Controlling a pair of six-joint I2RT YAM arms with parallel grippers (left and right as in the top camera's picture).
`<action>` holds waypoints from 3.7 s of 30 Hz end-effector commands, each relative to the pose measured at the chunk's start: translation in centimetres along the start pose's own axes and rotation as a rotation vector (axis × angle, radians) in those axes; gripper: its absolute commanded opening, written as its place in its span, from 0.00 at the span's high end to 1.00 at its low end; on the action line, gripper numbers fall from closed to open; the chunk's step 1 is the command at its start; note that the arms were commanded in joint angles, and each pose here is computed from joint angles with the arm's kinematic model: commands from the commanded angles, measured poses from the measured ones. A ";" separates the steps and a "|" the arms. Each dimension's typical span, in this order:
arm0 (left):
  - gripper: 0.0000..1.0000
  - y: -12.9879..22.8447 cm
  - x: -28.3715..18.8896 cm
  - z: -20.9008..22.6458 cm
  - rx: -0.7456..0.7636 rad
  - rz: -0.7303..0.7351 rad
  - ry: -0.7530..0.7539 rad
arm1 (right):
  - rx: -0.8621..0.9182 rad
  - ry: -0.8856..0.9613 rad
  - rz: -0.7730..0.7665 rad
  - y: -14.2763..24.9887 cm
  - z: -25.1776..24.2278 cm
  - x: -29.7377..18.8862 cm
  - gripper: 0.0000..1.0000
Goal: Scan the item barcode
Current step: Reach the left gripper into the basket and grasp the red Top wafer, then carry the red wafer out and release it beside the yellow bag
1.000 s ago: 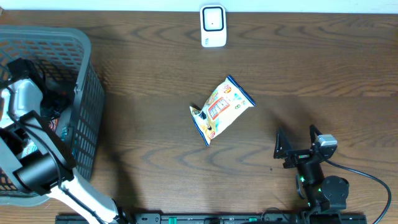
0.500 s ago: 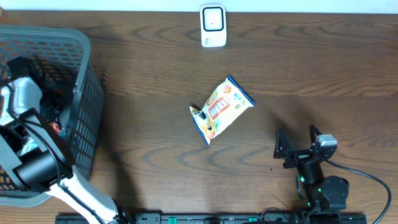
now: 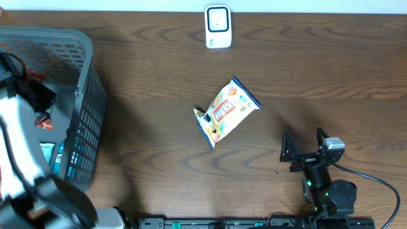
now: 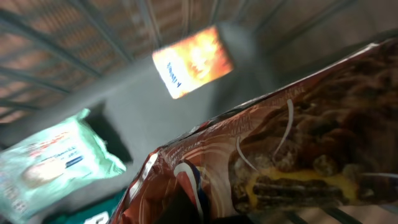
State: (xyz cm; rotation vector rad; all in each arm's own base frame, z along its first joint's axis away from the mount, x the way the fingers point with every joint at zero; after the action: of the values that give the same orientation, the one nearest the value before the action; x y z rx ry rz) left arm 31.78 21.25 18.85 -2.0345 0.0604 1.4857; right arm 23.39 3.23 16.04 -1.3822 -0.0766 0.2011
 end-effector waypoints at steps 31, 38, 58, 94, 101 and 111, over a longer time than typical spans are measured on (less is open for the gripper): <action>0.93 10.7 -26.3 -10.1 0.422 -0.244 0.825 | 0.004 -0.006 0.002 0.1 0.2 0.0 0.01; 0.93 14.3 -26.4 -12.0 0.574 -0.157 0.878 | 0.004 -0.006 0.002 0.1 0.2 0.0 0.01; 0.93 33.3 -12.4 -20.2 1.041 0.395 0.681 | 0.004 -0.006 0.002 0.1 0.2 0.0 0.01; 0.87 49.4 0.1 -19.3 1.297 0.640 0.466 | 0.004 -0.006 0.002 0.1 0.2 0.0 0.01; 0.11 48.2 -0.3 -18.9 1.307 0.603 0.417 | 0.004 -0.006 0.002 0.1 0.2 0.0 0.01; 0.02 41.5 -6.3 -20.4 1.296 0.355 0.419 | 0.004 -0.006 0.002 0.1 0.2 0.0 0.01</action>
State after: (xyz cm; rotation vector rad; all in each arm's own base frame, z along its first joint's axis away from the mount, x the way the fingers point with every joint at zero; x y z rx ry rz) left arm 29.46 -25.42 5.22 -1.1266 1.3783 0.8201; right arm 23.39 3.23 16.04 -1.3822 -0.0766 0.2011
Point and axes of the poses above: each gripper's point midway between its finger pads, its own x axis out along the fingers, its own z axis along the line the jaws close on, y = z × x, the point moved 1 cm from there along -x, back along the fingers, and after that the axes turned 4 degrees about -x, right-handed, at the moved point
